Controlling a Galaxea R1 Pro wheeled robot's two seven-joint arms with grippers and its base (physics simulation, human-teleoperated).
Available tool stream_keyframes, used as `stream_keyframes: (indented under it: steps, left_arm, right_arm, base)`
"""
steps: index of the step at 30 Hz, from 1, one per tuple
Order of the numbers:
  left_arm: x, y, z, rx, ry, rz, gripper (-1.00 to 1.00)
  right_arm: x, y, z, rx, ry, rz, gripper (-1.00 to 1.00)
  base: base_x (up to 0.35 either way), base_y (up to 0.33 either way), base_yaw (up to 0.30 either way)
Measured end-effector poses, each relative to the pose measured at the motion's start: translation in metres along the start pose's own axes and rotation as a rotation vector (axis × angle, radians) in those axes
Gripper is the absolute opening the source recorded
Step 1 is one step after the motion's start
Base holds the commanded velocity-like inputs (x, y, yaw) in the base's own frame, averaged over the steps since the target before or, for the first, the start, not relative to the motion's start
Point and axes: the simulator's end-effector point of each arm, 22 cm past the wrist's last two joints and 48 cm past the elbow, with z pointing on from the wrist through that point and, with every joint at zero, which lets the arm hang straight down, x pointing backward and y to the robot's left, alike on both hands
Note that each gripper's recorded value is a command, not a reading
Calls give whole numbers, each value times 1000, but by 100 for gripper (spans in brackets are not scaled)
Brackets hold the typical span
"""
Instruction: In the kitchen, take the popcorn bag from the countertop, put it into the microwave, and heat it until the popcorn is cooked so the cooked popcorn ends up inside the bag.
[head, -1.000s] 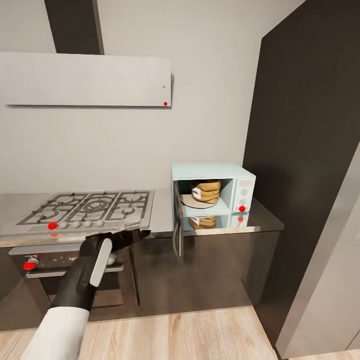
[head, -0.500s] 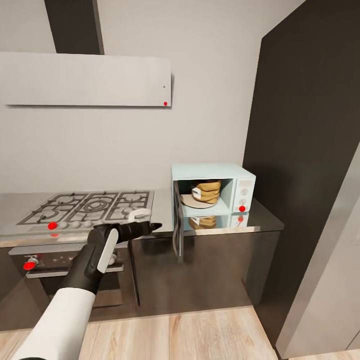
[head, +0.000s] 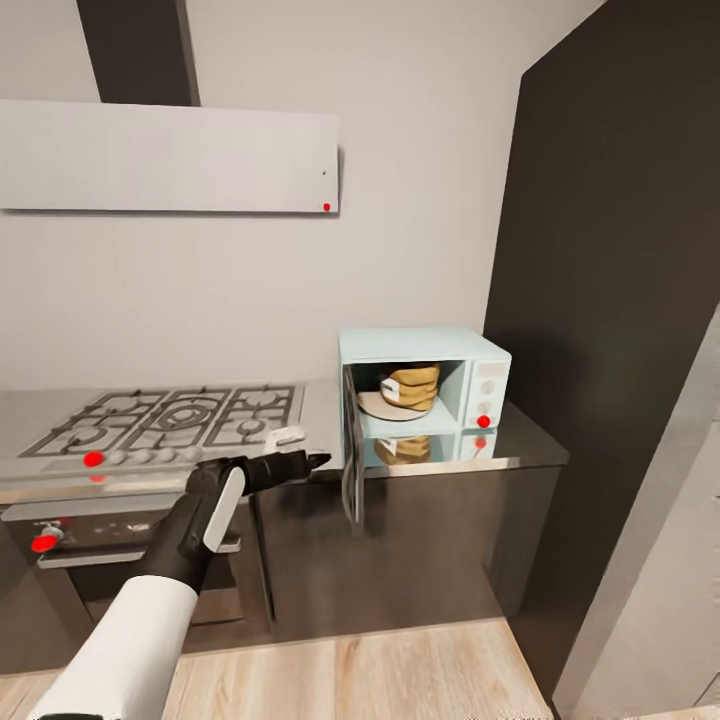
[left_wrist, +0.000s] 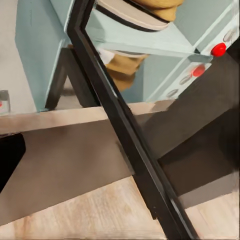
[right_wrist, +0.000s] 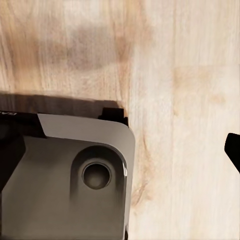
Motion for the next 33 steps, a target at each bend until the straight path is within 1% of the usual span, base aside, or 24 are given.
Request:
stream_keyframes:
  steps: [4, 6, 12, 15, 17, 23, 24, 25, 28, 29, 31, 33]
  left_arm:
    - [1, -14, -1, 72, 5, 4, 100]
    - [1, -17, -2, 87, 5, 8, 100]
    - [1, -25, -2, 103, 4, 11, 100]
    - [9, -41, 2, 125, 31, 50, 100]
    - [11, -45, 3, 128, 36, 64, 100]
    - [12, -49, 4, 133, 41, 71, 100]
    - [16, -60, 7, 146, 48, 81, 100]
    - [18, -61, 10, 141, 51, 88, 100]
    - [12, -62, 10, 122, 25, 112, 100]
    - [8, -57, 8, 114, 12, 109, 100]
    - [7, -52, 6, 119, 6, 101, 100]
    - [5, -51, 5, 127, -5, 104, 100]
  right_arm:
    - [-1, -1, 0, 2, -2, 1, 100]
    - [-1, -1, 0, 5, -3, 1, 100]
    - [-3, -3, -1, 9, -7, 1, 100]
    - [-3, -3, -1, 10, -9, 1, 100]
    - [-4, -4, -1, 10, -10, 1, 100]
    - [-4, -6, -1, 14, -11, 1, 100]
    - [-4, -7, -1, 15, -12, 0, 100]
    - [-5, -6, -1, 15, -12, 0, 100]
    - [-5, -4, -1, 12, -11, 2, 100]
    - [-5, -2, -1, 10, -12, 1, 100]
    - [-5, -2, -1, 10, -12, 1, 100]
    - [-5, -2, -1, 10, -12, 0, 100]
  base:
    - [0, 0, -212]
    - [0, 0, -218]
    - [0, 0, -218]
    - [0, 0, -219]
    - [0, 0, -180]
    - [0, 0, -26]
    - [0, 0, 0]
    - [0, 0, 0]
    - [0, 0, 0]
    - [0, 0, 0]
    - [0, 0, 0]
    - [46, 9, 0]
